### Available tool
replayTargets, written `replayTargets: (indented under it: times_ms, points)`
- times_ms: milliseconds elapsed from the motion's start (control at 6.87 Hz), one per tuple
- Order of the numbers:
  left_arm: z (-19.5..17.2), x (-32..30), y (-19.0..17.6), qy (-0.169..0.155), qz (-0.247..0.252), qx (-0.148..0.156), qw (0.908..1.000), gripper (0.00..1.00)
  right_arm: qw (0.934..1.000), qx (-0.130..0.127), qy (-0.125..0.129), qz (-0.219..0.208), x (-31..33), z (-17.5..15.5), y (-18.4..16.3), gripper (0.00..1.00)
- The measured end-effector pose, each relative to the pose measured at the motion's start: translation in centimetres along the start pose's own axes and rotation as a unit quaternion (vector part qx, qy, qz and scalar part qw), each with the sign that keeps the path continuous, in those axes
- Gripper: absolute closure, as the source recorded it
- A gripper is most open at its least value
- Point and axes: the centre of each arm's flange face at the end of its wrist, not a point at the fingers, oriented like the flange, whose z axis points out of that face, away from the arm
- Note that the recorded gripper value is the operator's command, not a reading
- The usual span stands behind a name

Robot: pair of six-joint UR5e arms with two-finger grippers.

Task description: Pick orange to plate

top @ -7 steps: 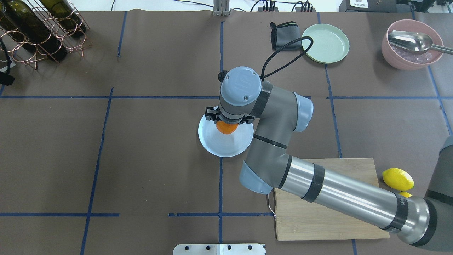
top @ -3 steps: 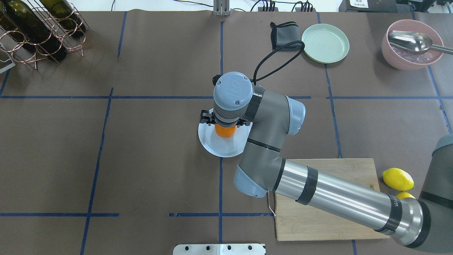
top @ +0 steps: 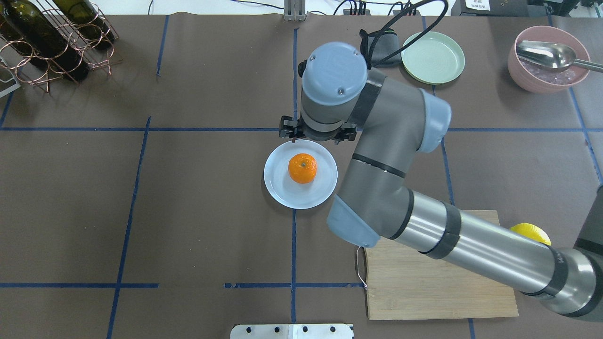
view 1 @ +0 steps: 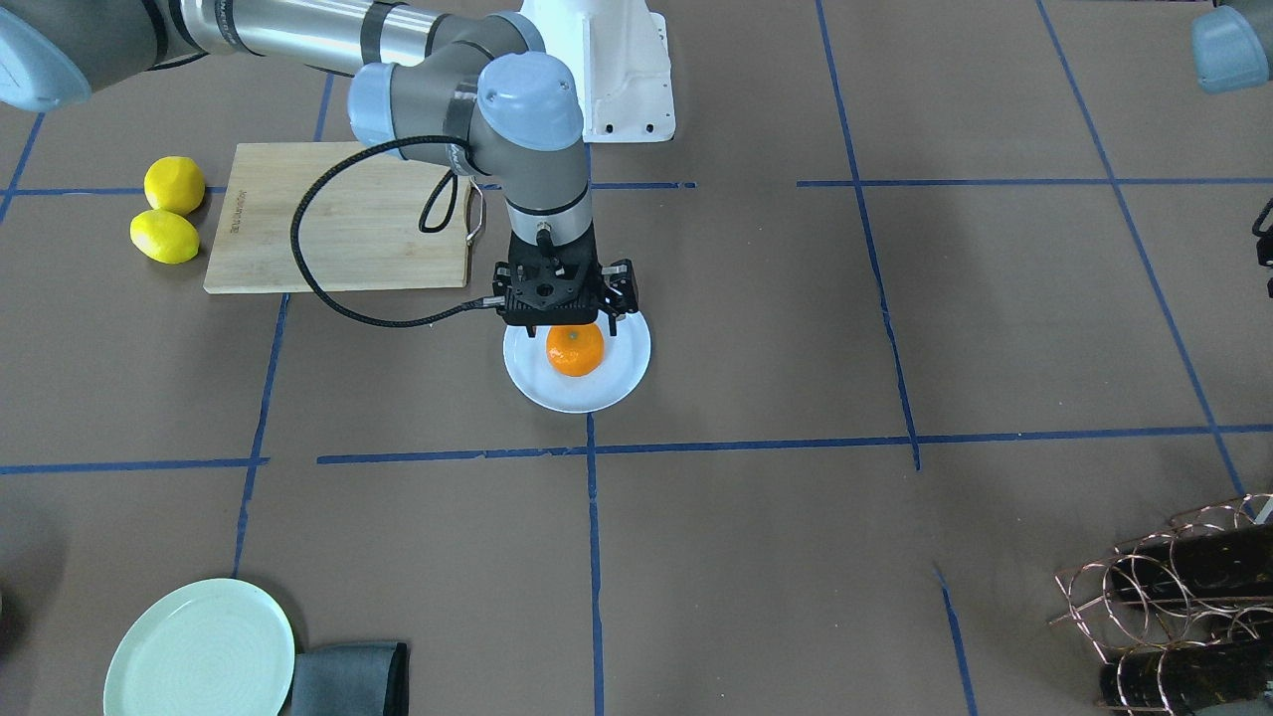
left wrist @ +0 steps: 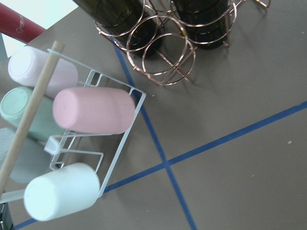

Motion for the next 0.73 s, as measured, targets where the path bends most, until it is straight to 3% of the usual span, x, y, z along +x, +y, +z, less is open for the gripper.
replayTargets:
  times_ms: [291,728]
  points:
    - [0.4,-3.4,2.6,0.043,-0.030,-0.032,0.9981,0.00,0.9985,-0.017,0.021,-0.048,10.4,-5.3,-2.8,0.00]
    - [4.5,-4.4,6.6,0.162,-0.066,-0.067,0.9823,0.00,0.9940,-0.059,0.002,-0.092,27.9,-9.1,-7.2,0.00]
